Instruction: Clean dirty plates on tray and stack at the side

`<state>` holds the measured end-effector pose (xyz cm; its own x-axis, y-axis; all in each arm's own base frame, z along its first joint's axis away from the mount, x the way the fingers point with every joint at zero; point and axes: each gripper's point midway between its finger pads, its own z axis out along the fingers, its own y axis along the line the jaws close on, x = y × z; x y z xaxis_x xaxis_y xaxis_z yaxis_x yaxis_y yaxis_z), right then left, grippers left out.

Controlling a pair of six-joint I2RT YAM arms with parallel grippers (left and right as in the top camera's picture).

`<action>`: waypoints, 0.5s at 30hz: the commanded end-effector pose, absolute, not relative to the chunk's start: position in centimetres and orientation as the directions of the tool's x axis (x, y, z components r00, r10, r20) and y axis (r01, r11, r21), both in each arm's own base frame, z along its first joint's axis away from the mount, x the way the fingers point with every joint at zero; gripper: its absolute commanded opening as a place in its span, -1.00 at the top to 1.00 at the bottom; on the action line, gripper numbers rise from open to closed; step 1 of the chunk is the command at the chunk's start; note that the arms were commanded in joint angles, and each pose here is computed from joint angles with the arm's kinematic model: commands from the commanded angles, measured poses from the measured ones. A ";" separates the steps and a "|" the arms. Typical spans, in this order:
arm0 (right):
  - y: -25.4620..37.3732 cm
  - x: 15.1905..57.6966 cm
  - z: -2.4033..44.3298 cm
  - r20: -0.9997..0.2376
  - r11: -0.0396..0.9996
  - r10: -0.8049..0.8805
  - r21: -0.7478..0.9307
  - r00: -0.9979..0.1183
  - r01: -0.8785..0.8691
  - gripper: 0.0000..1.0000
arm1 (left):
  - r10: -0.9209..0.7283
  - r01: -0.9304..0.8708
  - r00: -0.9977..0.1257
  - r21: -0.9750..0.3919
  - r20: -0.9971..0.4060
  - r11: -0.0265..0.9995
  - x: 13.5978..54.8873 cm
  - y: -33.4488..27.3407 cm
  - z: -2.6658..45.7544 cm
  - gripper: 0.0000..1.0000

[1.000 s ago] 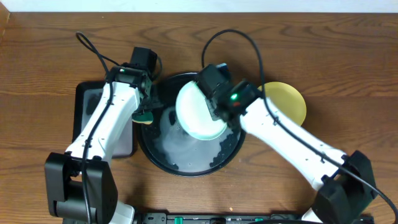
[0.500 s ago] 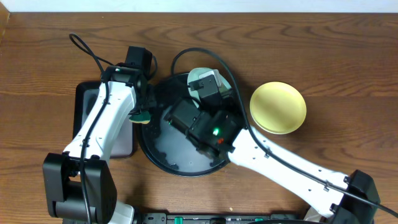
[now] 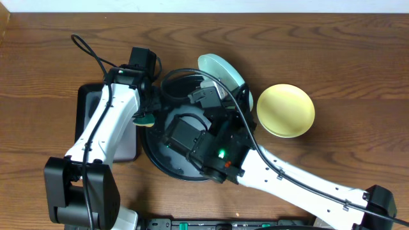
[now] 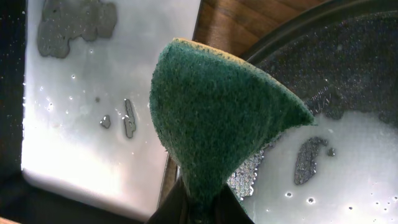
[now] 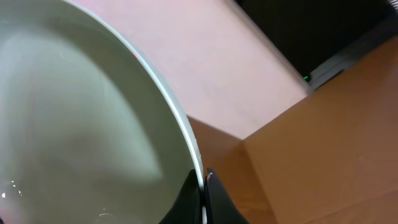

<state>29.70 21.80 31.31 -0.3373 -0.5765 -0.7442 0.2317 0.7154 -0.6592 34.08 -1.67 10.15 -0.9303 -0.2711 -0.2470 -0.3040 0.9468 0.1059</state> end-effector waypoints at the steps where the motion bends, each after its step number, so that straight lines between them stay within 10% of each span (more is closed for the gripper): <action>1: 21.1 28.6 34.3 -0.782 0.706 -0.568 -0.623 -0.255 0.338 0.98 | -0.285 -0.325 -0.916 0.104 -0.282 0.940 34.9 -1.3 11.2 0.86; 15: 21.3 28.5 34.4 -0.786 0.712 -0.565 -0.618 -0.249 0.334 0.98 | -0.285 -0.325 -0.916 0.104 -0.282 0.940 34.9 -1.3 11.2 0.85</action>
<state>29.03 21.93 32.58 -0.2938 -0.5942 -0.7488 0.2784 0.6962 -0.6617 34.08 -1.67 10.15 -0.9303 -0.2711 -0.2470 -0.3040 0.9468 0.1059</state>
